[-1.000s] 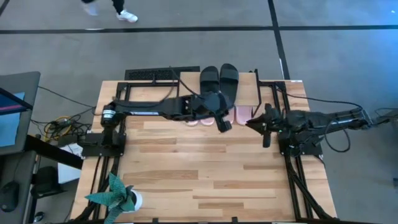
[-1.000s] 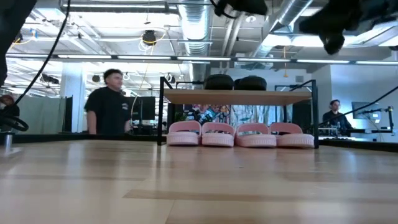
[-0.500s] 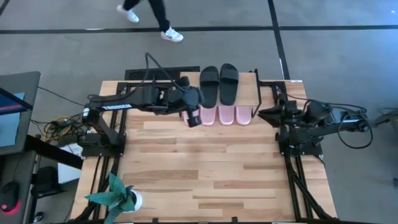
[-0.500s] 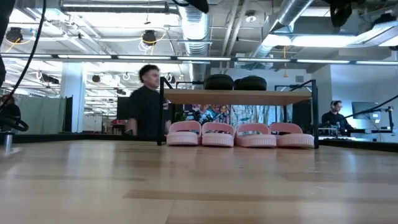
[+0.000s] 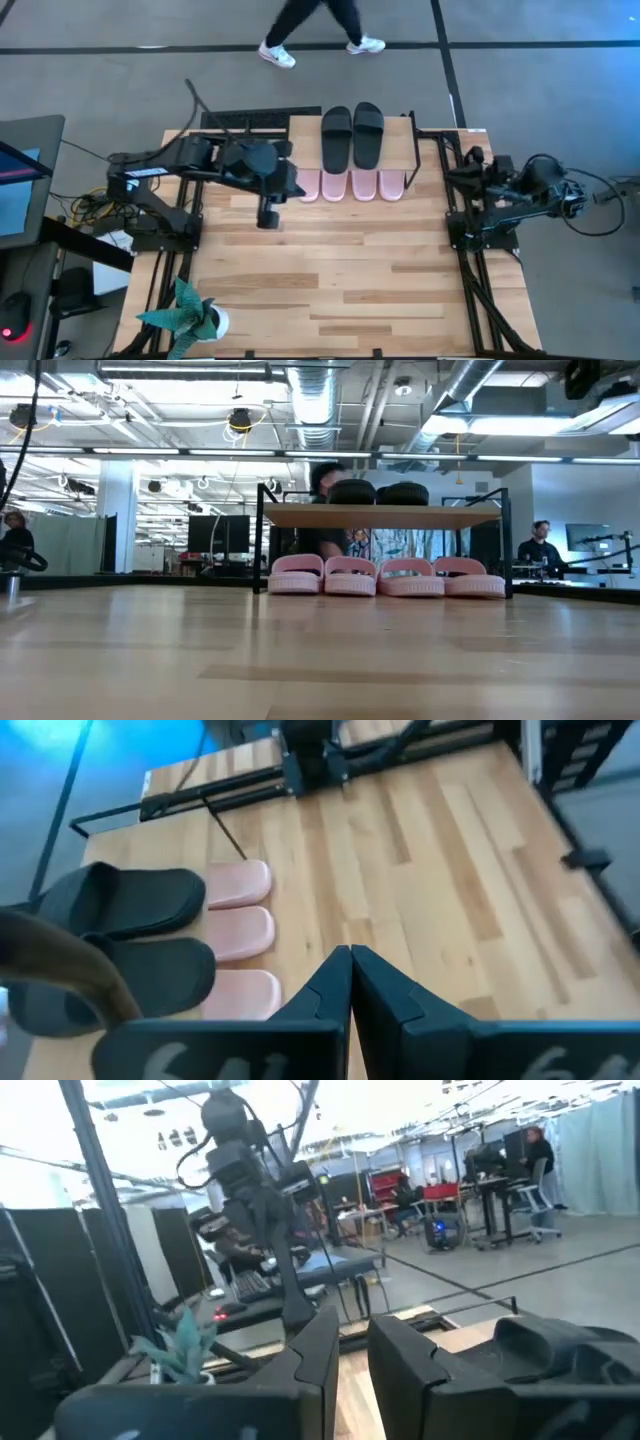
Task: Pick and place slides into the shelf
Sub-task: Return to Home Position
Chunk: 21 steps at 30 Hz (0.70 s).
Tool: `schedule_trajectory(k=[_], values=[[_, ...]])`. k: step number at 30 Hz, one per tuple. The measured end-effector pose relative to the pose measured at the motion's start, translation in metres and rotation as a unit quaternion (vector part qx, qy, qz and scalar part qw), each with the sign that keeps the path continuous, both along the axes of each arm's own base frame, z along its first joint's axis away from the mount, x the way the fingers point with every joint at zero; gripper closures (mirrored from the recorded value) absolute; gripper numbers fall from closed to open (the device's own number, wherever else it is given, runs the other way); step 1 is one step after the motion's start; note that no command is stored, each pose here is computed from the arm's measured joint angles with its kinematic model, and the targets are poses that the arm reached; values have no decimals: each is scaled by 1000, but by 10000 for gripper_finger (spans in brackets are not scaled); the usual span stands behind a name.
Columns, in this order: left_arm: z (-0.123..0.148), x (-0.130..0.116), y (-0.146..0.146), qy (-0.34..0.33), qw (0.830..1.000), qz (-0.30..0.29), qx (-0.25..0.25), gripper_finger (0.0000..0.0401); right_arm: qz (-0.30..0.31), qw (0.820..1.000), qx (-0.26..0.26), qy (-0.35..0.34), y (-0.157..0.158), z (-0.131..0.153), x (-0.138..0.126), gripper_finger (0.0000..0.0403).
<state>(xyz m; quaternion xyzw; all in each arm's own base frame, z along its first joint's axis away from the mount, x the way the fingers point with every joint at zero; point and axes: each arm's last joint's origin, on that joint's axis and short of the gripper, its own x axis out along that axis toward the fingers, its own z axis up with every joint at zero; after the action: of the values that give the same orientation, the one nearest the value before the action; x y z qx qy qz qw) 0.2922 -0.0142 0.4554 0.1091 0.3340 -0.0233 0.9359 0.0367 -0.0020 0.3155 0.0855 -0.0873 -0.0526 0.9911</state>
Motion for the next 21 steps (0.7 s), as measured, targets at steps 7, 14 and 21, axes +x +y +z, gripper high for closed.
schedule_trajectory(k=[7, 14, 21], values=[[3, -27, 3, -78, 997, -3, -12, 401, 15, 1000, -26, -8, -2, -3, -19, 355], [-30, -65, 6, -205, 978, 18, -41, 401, 19, 999, -28, 24, -1, -8, -14, 355], [-76, -93, 6, -289, 954, 30, -77, 401, 11, 999, -45, 16, -2, -8, -18, 355]])
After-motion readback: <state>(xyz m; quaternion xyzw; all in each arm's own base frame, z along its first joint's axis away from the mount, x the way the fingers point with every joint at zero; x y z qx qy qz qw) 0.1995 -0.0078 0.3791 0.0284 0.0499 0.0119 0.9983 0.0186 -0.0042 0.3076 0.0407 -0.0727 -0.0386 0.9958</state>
